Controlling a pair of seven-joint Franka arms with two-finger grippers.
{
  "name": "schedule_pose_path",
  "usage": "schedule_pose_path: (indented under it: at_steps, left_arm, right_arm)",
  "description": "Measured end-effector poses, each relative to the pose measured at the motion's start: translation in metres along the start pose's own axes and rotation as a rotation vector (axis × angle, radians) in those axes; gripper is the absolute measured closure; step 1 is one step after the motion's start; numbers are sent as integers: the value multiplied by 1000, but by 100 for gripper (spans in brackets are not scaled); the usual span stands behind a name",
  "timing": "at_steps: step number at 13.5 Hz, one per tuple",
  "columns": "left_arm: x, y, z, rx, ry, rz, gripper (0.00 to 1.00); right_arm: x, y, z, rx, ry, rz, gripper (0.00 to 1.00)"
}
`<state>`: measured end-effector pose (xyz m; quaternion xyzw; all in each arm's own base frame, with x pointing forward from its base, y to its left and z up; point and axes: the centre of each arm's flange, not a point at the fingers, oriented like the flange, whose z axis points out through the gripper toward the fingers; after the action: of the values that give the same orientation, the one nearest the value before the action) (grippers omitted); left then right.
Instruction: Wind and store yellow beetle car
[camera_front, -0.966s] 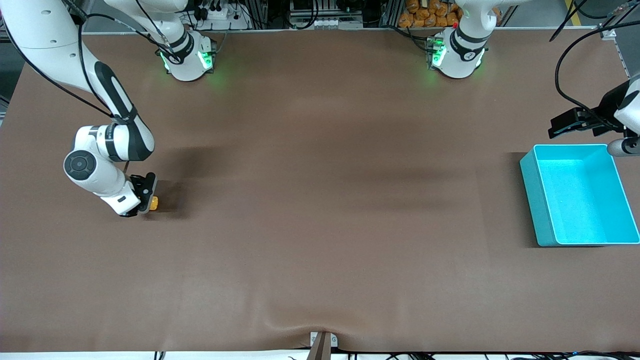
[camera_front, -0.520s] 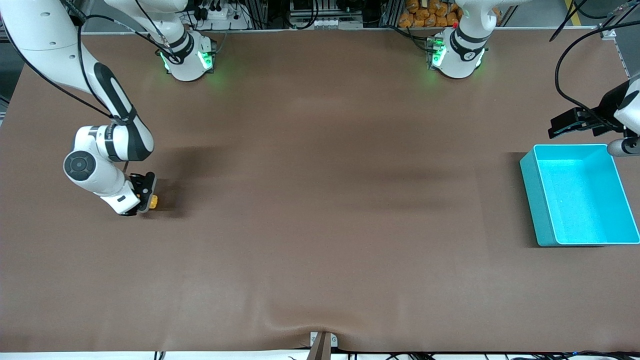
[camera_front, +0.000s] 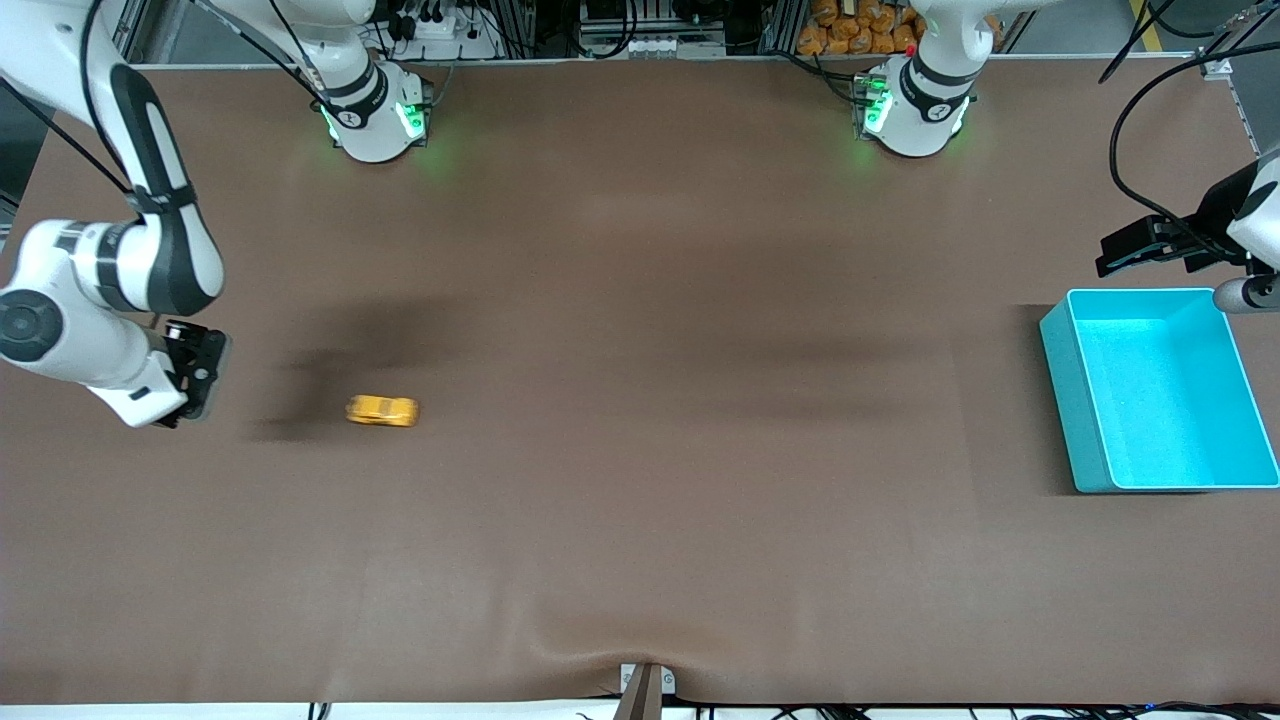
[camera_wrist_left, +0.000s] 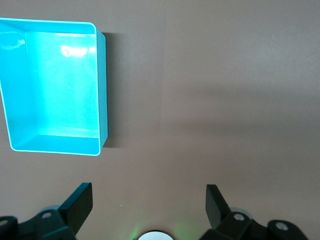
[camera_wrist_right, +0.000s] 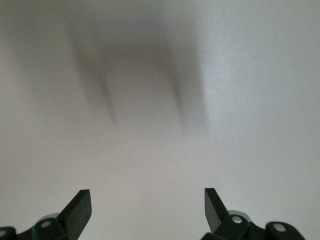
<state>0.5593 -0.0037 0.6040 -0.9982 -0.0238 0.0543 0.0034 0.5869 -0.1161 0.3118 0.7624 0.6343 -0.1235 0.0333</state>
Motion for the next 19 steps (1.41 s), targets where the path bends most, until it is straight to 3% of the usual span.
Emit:
schedule_pose_path:
  at_steps: [12, 17, 19]
  left_arm:
    - [0, 3, 0, 0, -1, 6, 0]
    - [-1, 12, 9, 3, -20, 20, 0]
    - [0, 9, 15, 3, -31, 1, 0]
  right_arm:
    - [-15, 8, -14, -21, 18, 40, 0]
    - [-29, 30, -62, -120, 72, 94, 0]
    - [-29, 36, -80, -145, 153, 141, 0]
